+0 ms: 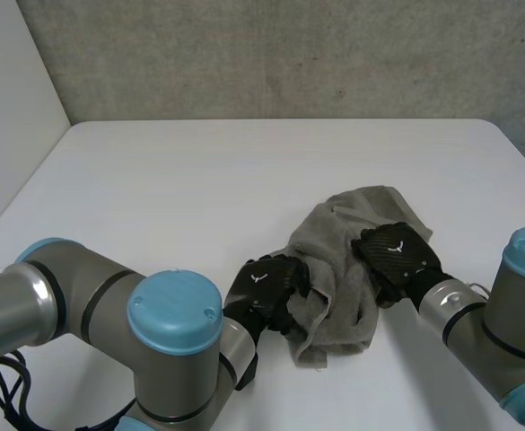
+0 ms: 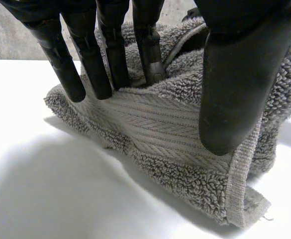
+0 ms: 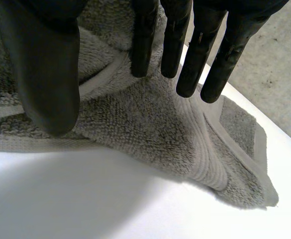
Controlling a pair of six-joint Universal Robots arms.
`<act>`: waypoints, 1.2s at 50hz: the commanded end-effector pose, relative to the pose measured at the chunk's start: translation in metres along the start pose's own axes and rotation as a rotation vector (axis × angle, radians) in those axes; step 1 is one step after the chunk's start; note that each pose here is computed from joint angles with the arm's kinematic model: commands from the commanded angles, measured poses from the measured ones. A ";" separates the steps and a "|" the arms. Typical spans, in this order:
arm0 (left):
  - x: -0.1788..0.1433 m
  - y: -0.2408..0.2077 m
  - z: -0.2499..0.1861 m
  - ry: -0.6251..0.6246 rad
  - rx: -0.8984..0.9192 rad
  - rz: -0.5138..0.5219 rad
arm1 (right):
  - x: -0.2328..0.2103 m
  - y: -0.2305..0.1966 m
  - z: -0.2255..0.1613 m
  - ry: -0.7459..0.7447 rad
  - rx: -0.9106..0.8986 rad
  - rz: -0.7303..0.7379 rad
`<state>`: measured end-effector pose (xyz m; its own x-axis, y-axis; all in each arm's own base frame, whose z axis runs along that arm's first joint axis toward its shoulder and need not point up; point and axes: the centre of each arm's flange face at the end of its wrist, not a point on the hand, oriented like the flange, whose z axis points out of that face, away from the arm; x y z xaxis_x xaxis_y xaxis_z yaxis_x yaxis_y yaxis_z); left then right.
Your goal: Fold the towel.
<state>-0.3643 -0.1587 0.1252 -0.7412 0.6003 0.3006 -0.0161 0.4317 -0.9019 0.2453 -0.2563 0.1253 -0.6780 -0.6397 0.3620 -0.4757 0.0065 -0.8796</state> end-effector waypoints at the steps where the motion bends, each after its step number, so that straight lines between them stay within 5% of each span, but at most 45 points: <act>1: 0.002 -0.005 -0.005 0.005 0.003 -0.010 | -0.007 0.001 0.002 0.009 0.037 -0.022; 39: 0.005 -0.015 -0.011 0.033 -0.037 -0.048 | -0.010 0.002 0.006 -0.008 0.042 -0.025; 45: -0.014 -0.065 -0.008 -0.024 0.091 -0.060 | 0.008 -0.019 0.010 0.043 0.108 -0.041; 52: -0.043 -0.150 -0.006 -0.113 0.252 -0.032 | 0.059 -0.106 0.016 0.195 0.365 -0.082; 60: -0.041 -0.270 -0.034 -0.131 0.503 0.030 | 0.111 -0.195 -0.023 0.346 0.661 0.175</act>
<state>-0.3166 -0.2652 0.2929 -0.8216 0.4943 0.2841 -0.2322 0.1650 -0.9586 0.2618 -0.3131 0.2752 -0.8193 -0.4227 0.3875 -0.2264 -0.3825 -0.8958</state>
